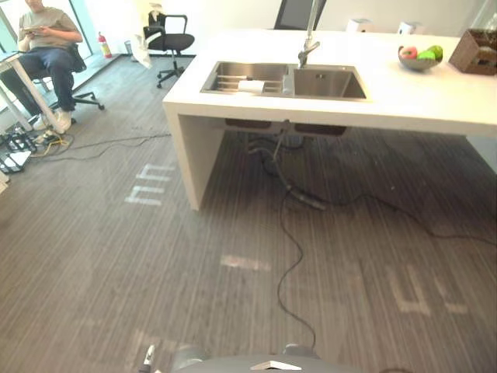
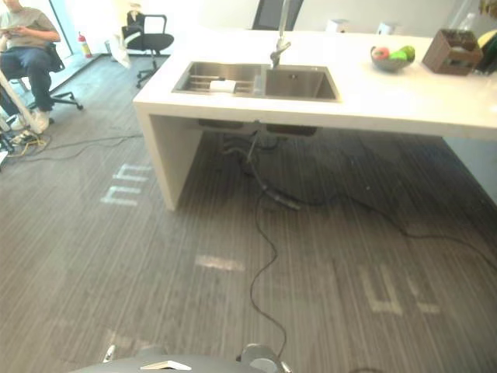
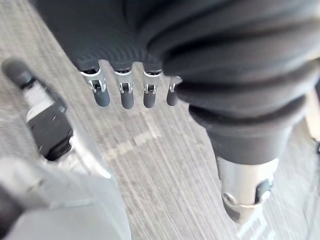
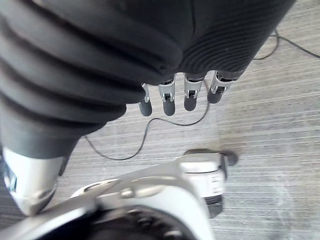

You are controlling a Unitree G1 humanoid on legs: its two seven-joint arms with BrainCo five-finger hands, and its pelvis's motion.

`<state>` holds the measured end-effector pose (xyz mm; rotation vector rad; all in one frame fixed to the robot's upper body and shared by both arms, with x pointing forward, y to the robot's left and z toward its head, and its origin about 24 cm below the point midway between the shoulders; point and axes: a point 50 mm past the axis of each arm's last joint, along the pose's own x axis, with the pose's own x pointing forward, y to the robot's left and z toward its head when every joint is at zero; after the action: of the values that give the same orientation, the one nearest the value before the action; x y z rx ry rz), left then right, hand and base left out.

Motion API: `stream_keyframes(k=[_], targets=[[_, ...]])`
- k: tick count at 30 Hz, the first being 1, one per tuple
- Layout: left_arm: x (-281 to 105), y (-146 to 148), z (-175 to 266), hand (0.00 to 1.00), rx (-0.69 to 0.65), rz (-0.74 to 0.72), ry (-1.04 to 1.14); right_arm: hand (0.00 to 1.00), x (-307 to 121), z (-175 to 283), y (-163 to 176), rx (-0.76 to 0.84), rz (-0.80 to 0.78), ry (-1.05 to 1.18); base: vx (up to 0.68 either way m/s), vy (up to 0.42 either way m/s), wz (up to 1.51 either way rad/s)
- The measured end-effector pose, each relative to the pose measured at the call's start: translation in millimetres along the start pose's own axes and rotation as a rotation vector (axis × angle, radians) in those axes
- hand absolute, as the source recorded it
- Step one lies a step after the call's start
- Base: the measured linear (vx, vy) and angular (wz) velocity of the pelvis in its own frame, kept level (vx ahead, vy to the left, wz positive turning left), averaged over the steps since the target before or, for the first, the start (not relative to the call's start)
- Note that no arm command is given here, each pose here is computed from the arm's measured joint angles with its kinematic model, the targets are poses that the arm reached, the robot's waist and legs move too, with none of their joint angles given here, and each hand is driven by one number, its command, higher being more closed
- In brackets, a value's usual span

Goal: Walk over to the sink, pick up the cup, carry it to the dishwasher, place the cup inside the dishwasher, then close the dishwasher door

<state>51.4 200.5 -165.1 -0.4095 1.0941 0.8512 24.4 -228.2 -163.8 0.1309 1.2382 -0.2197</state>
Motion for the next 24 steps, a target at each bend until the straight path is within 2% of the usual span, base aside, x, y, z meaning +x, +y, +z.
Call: stream_keyframes(k=[4, 6, 9, 10, 12, 13, 15, 18, 24], targets=[[-3.9, -23.2, 36.8, 0.00, 0.161, -0.061, -0.245, 0.00, 5.7, 33.4, 17.2, -0.013, 0.052, -0.132, 0.50, -0.010, -0.19], [-14.5, -50.6, 46.4, 0.00, 0.231, -0.130, -0.365, 0.00, 6.6, 54.9, 28.1, -0.010, 0.079, -0.230, 0.49, 0.142, -0.49], [-29.5, -77.3, 61.4, 0.00, 0.302, -0.213, -0.517, 0.00, 7.3, 62.6, 52.8, -0.043, 0.145, -0.268, 0.52, 0.246, -0.31], [-48.4, -101.9, 78.0, 0.00, 0.322, -0.292, -0.650, 0.00, 7.7, 61.6, 67.6, -0.046, 0.179, -0.264, 0.53, 0.258, 0.30], [-72.4, -124.9, 94.5, 0.00, 0.345, -0.397, -0.787, 0.00, 8.5, 60.2, 73.6, -0.032, 0.190, -0.247, 0.42, 0.216, 0.32], [-96.7, -143.8, 104.2, 0.00, 0.356, -0.500, -0.896, 0.00, 9.8, 53.2, 70.8, 0.000, 0.180, -0.210, 0.42, 0.212, 0.25], [-118.0, -155.7, 111.2, 0.00, 0.338, -0.575, -0.972, 0.00, 10.3, 46.6, 64.2, 0.049, 0.154, -0.184, 0.34, 0.165, 0.11], [-173.7, -170.5, 136.1, 0.00, 0.268, -0.725, -1.170, 0.00, 9.9, 33.0, 44.8, 0.114, 0.095, -0.142, 0.43, 0.191, -0.19], [-248.7, -187.4, 160.5, 0.00, 0.209, -0.785, -1.524, 0.00, 2.3, 11.4, 25.1, 0.185, 0.009, -0.143, 0.32, 0.058, 0.02]])
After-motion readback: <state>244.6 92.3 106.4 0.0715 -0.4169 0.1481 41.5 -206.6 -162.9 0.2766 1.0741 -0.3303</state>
